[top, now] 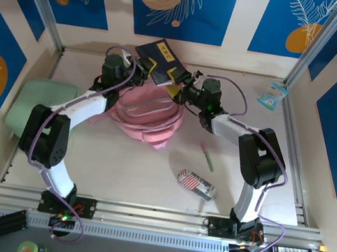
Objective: Pack books, pencil case, and school supplies into a backpack
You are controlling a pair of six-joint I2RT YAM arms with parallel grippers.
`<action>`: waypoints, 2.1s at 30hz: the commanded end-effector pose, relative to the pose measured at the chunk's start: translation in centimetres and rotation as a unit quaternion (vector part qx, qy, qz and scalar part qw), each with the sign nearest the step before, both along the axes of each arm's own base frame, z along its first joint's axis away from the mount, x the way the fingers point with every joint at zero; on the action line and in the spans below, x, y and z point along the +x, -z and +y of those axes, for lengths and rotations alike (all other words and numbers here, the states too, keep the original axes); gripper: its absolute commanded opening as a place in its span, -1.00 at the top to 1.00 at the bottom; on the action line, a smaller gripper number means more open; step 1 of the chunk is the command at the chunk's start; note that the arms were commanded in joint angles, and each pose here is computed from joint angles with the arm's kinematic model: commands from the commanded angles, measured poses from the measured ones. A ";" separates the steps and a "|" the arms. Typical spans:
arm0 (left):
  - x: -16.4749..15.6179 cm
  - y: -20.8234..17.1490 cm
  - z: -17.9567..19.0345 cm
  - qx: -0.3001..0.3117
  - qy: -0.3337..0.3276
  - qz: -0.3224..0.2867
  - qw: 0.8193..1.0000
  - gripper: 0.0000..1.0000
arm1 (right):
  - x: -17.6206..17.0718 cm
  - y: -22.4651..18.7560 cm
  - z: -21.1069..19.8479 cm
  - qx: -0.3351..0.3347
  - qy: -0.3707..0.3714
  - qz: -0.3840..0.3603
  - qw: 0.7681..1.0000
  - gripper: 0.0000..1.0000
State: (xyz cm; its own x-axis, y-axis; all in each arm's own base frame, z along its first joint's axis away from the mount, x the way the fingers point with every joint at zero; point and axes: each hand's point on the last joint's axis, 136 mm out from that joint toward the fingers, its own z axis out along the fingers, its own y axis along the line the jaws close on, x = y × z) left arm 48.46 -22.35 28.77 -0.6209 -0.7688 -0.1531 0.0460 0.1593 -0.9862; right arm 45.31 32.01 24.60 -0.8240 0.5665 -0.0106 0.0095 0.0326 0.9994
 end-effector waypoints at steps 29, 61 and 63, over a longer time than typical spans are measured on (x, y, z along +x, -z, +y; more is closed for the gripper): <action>-8.5 7.9 1.1 0.519 0.191 -0.063 0.830 -1.00 | -4.1 -0.5 -14.8 -0.284 0.120 -0.081 0.948 0.91; -6.2 18.6 -1.6 0.790 0.375 -0.067 0.481 0.57 | -6.1 0.5 -19.0 -0.314 0.170 -0.043 0.933 0.92; -6.0 18.1 -1.8 0.788 0.370 -0.071 0.487 0.76 | -6.3 0.4 -18.9 -0.317 0.171 -0.043 0.932 0.92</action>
State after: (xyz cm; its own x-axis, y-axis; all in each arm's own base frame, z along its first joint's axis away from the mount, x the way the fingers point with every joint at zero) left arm 41.62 -24.35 9.76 -0.5297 0.8058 -0.2647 0.7334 0.5919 0.3344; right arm 39.39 12.97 22.69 -0.6045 0.6462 -0.4658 0.0764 0.6291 0.7736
